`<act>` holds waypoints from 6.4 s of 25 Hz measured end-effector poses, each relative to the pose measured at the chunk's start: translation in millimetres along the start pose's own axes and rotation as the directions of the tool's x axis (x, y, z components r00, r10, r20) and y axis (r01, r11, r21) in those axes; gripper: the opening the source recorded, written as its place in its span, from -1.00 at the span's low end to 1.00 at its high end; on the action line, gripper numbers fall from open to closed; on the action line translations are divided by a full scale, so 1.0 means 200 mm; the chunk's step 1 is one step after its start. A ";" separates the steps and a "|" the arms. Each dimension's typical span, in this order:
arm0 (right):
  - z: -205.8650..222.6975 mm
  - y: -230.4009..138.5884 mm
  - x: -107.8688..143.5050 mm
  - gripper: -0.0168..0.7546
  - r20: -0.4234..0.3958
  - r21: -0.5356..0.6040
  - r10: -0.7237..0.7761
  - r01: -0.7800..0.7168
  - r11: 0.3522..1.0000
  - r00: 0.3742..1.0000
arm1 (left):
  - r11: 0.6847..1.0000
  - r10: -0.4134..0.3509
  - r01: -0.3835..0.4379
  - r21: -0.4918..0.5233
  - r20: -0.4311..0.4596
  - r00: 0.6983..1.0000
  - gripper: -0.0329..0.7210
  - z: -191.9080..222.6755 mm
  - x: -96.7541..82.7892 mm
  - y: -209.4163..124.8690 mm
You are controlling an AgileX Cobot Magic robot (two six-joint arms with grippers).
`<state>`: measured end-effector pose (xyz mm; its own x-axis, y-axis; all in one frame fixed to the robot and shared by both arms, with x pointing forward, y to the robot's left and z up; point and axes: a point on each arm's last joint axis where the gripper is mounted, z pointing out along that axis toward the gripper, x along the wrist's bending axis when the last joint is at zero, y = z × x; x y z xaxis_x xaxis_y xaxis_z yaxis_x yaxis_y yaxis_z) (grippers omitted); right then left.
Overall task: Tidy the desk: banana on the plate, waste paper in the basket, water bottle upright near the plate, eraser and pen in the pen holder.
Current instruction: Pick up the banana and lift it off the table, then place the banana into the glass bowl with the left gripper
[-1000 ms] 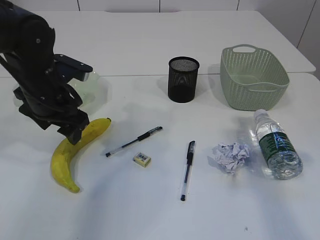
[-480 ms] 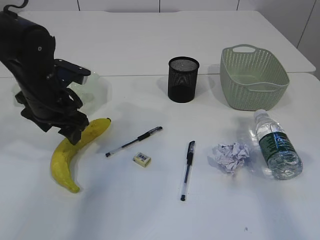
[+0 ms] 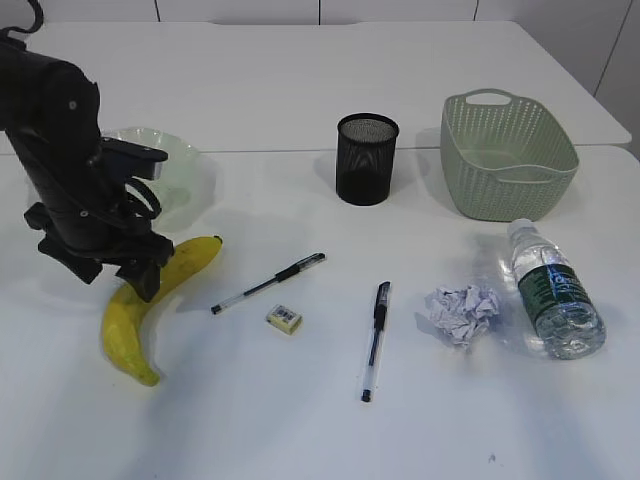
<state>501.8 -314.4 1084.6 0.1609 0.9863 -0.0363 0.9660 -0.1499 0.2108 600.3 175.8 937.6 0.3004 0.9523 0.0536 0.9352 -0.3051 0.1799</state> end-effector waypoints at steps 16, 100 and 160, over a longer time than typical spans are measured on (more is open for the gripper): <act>0.00 0.00 0.00 -0.05 0.002 0.000 -0.001 0.001 1.000 1.000 | 1.000 0.020 -0.019 -0.022 0.039 0.999 0.57 0.02 -0.02 0.01; -0.06 0.04 -0.02 -0.05 0.031 -0.052 -0.008 0.010 0.999 0.999 | 0.987 0.104 -0.087 -0.138 0.124 0.987 -0.24 -0.32 -0.05 0.36; -0.09 0.05 -0.02 -0.05 0.031 -0.075 -0.007 0.009 0.997 1.000 | 0.937 -0.258 0.270 -0.223 0.079 0.963 -0.22 0.04 0.68 0.50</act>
<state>508.1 -318.1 1103.8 0.1608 0.9847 -0.0676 0.9494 -0.1356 0.2835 736.8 275.5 954.2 0.0625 0.9954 -0.0724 0.9153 -0.0283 0.4018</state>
